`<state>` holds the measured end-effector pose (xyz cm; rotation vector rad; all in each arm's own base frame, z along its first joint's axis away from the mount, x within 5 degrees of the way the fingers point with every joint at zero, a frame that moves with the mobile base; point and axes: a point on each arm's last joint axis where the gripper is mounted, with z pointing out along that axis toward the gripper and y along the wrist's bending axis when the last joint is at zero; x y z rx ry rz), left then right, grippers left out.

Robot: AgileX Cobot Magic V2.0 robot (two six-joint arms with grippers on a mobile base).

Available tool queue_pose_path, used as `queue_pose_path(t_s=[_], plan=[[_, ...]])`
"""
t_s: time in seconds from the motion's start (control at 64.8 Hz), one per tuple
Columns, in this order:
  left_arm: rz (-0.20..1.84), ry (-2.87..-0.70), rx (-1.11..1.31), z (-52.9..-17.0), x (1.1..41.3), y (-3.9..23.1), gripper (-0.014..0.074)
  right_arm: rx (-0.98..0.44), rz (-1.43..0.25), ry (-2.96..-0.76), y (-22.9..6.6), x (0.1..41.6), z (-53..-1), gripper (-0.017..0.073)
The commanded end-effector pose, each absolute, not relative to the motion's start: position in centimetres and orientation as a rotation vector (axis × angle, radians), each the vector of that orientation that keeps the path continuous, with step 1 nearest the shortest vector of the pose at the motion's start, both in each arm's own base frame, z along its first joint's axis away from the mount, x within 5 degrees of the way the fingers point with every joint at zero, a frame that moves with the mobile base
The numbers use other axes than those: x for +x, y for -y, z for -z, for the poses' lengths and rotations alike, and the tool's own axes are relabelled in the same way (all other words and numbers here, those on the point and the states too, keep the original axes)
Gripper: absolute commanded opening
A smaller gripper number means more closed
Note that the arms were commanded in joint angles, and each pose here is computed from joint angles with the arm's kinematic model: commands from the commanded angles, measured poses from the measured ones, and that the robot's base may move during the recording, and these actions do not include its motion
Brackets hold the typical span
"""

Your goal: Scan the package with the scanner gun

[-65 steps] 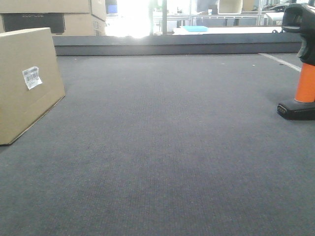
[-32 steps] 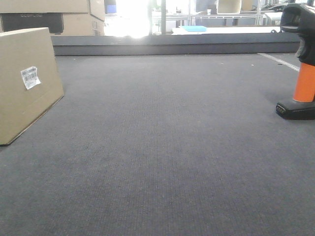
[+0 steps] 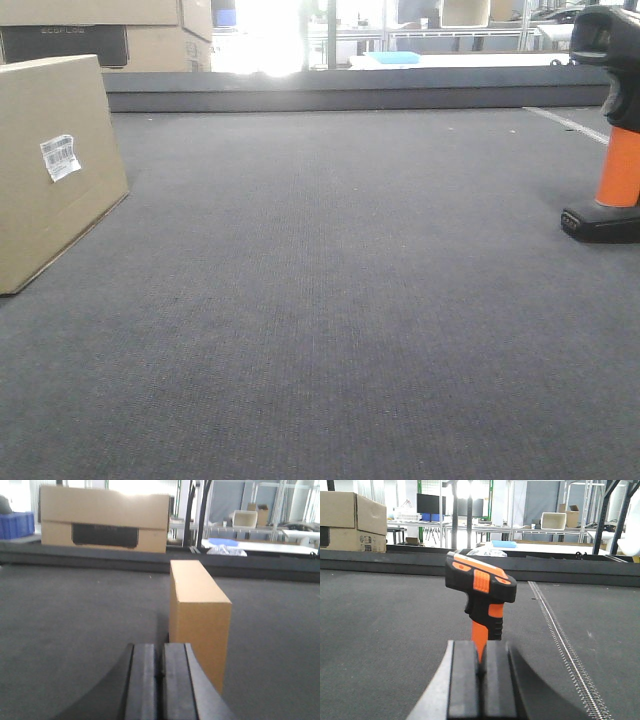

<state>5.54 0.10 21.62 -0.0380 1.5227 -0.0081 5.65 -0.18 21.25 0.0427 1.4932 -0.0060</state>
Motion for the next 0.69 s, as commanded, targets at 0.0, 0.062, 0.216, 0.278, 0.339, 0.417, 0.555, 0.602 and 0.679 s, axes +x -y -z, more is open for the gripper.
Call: queue_pose_path(t_s=[0.0, 0.062, 0.216, 0.278, 0.339, 0.417, 0.555, 0.602, 0.679], plan=[[0.017, -1.509, -0.045, -23.8, 5.0, -0.1, -0.0111, 0.044, 0.013, -1.468, 0.2, 5.6, -21.5, -0.0154], [0.017, -1.534, -0.043, -25.1, 4.8, 0.0, -0.0111, 0.044, 0.013, -1.468, 0.2, 5.6, -21.5, -0.0154], [0.02, -1.629, -0.04, -29.3, 5.2, 0.0, -0.0111, 0.044, 0.013, -1.468, 0.2, 5.6, -21.5, -0.0154], [0.022, -1.7, -0.04, -30.4, 5.8, 0.0, -0.0111, 0.044, 0.013, -1.468, 0.2, 5.6, -21.5, -0.0154], [0.023, -1.786, -0.04, -31.6, 6.8, 0.0, -0.0111, 0.044, 0.013, -1.468, 0.2, 5.6, -21.5, -0.0154], [0.025, -1.883, -0.041, -32.8, 8.4, 0.0, -0.0111, 0.044, 0.013, -1.468, 0.2, 5.6, -21.5, -0.0154], [0.028, -1.973, -0.044, -35.2, 12.0, -0.1, -0.0111, 0.044, 0.013, -1.468, 0.2, 5.6, -21.5, -0.0154], [0.029, -2.007, -0.044, -36.0, 13.1, -0.1, -0.0111, 0.044, 0.013, -1.468, 0.2, 5.6, -21.5, -0.0154], [0.026, -2.026, -0.042, -37.1, 14.7, -0.2, -0.0111, 0.044, 0.013, -1.468, 0.2, 5.6, -21.5, -0.0154]])
